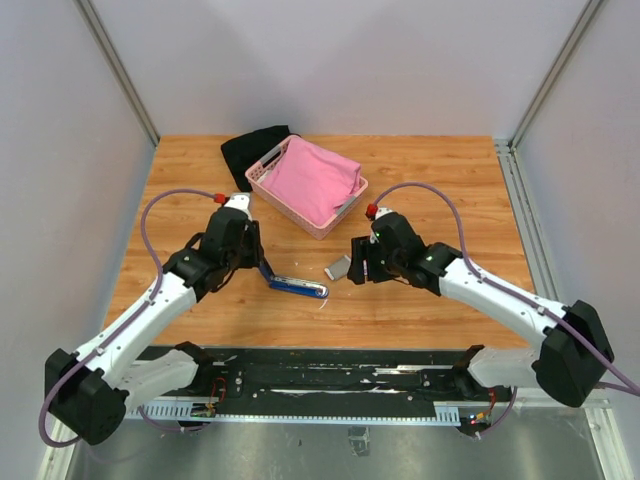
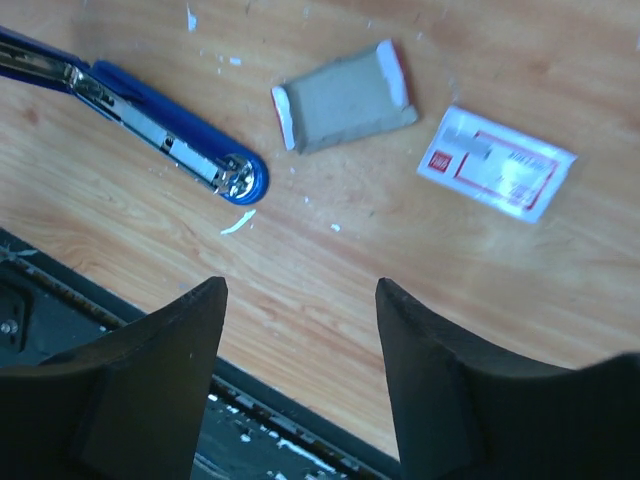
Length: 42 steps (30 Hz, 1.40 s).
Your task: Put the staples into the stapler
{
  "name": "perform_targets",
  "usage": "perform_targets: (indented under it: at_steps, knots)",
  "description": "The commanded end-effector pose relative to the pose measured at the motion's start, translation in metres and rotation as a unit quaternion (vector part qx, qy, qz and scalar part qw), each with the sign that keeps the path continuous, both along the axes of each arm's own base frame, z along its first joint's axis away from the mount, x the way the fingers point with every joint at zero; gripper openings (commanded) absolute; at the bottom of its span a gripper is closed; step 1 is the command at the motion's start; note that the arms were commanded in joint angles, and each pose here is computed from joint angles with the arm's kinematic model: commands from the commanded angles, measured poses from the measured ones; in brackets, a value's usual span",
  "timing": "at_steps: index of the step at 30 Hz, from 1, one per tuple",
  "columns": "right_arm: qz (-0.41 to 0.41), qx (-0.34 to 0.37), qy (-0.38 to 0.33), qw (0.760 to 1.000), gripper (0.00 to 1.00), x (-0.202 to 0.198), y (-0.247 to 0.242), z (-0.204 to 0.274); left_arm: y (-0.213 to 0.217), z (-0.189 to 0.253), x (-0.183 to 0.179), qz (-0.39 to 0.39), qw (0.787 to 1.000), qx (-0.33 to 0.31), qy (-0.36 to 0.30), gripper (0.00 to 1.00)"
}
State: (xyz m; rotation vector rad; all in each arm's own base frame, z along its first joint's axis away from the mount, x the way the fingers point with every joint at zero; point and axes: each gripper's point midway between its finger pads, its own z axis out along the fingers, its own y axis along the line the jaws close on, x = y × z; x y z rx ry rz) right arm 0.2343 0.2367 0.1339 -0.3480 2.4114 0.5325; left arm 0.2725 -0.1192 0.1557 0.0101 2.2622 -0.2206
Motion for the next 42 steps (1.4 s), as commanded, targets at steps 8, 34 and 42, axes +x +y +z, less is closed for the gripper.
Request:
perform_targets:
  at_steps: [8, 34, 42]
  knots:
    - [-0.075, 0.094, 0.124, 0.985, 0.55, -0.009, 0.033, -0.032, -0.004, 0.022, -0.002, 0.055, 0.998, 0.002, -0.042, 0.03]
    - [-0.050, 0.133, 0.219, 0.965, 0.33, 0.005, 0.098, -0.085, -0.011, 0.008, -0.009, 0.063, 0.997, 0.001, -0.033, 0.03]
    - [-0.048, 0.128, 0.226, 0.964, 0.18, 0.007, 0.102, -0.091, -0.026, 0.010, -0.011, 0.051, 0.998, -0.025, -0.023, 0.03]
